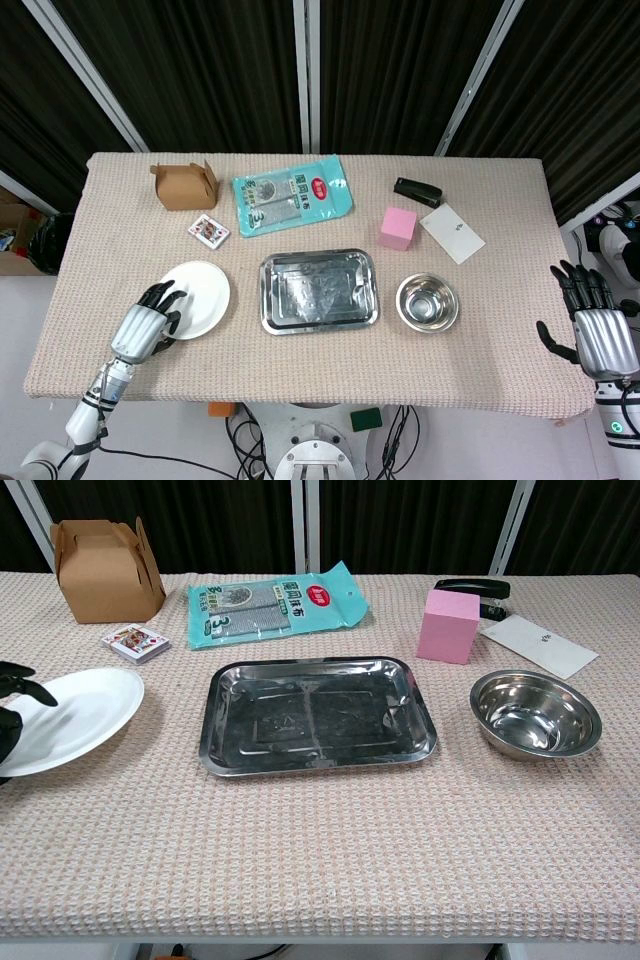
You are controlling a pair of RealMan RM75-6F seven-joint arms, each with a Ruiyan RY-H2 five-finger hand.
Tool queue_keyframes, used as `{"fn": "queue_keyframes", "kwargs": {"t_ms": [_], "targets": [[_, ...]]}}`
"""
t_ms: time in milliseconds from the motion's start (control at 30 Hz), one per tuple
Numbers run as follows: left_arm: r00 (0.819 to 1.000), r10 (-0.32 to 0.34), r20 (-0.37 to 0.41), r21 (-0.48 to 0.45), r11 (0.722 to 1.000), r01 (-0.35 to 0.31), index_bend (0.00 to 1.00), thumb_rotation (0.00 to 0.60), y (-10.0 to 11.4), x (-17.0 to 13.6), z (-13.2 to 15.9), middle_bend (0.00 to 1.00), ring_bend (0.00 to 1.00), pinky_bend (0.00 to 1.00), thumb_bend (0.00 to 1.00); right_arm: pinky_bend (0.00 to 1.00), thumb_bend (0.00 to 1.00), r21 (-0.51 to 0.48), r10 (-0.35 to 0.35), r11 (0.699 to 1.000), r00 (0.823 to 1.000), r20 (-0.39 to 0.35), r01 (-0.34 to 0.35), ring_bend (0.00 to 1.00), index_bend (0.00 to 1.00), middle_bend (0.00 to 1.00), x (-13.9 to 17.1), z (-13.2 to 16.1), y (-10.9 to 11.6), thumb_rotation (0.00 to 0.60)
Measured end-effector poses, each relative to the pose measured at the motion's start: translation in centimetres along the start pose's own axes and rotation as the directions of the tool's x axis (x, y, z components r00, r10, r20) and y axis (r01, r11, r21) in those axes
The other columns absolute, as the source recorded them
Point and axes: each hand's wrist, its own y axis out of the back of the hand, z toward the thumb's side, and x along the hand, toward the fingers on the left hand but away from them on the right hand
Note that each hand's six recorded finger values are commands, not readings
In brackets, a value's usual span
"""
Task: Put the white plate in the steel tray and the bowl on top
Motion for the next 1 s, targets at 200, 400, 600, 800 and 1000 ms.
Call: {"fn": "queue_keyframes", "kwargs": {"t_ms": [200,400,600,800,1000], "targets": [[1.000,0.016,0.001,0.003,1.000,-0.016,0.73,0.600,0.2,0.0,0.0,0.27,0.11,0.18,0.36,0.00,0.35,0.000,-0.001,1.000,1.000,0.000,0.001,0.00,0.00,0.00,0.0,0.0,0.0,0.572],[0.997,0.074,0.029,0.021,0.997,-0.074,0.73,0.600,1.8,0.5,0.2,0.28,0.12,0.18,0.36,0.00,0.35,0.003,-0.008,1.000,1.000,-0.004,0.008,0.00,0.00,0.00,0.0,0.1,0.2,0.572],[0.986,0.113,0.126,0.063,0.991,-0.121,0.73,0.600,3.9,2.8,1.8,0.29,0.12,0.18,0.36,0.00,0.35,0.004,-0.005,1.000,1.000,-0.010,0.005,0.00,0.00,0.00,0.0,0.2,0.2,0.573],[0.949,0.140,0.283,0.072,0.983,-0.166,0.74,0.600,6.1,6.5,6.2,0.29,0.12,0.18,0.37,0.00,0.35,0.005,-0.006,1.000,1.000,0.000,0.006,0.00,0.00,0.00,0.0,-0.1,0.1,0.572],[0.902,0.085,0.423,0.104,0.985,-0.141,0.75,0.600,6.2,10.1,11.4,0.30,0.12,0.18,0.37,0.00,0.35,0.004,-0.006,1.000,1.000,0.007,0.006,0.00,0.00,0.00,-0.1,-0.3,0.1,0.572]]}}
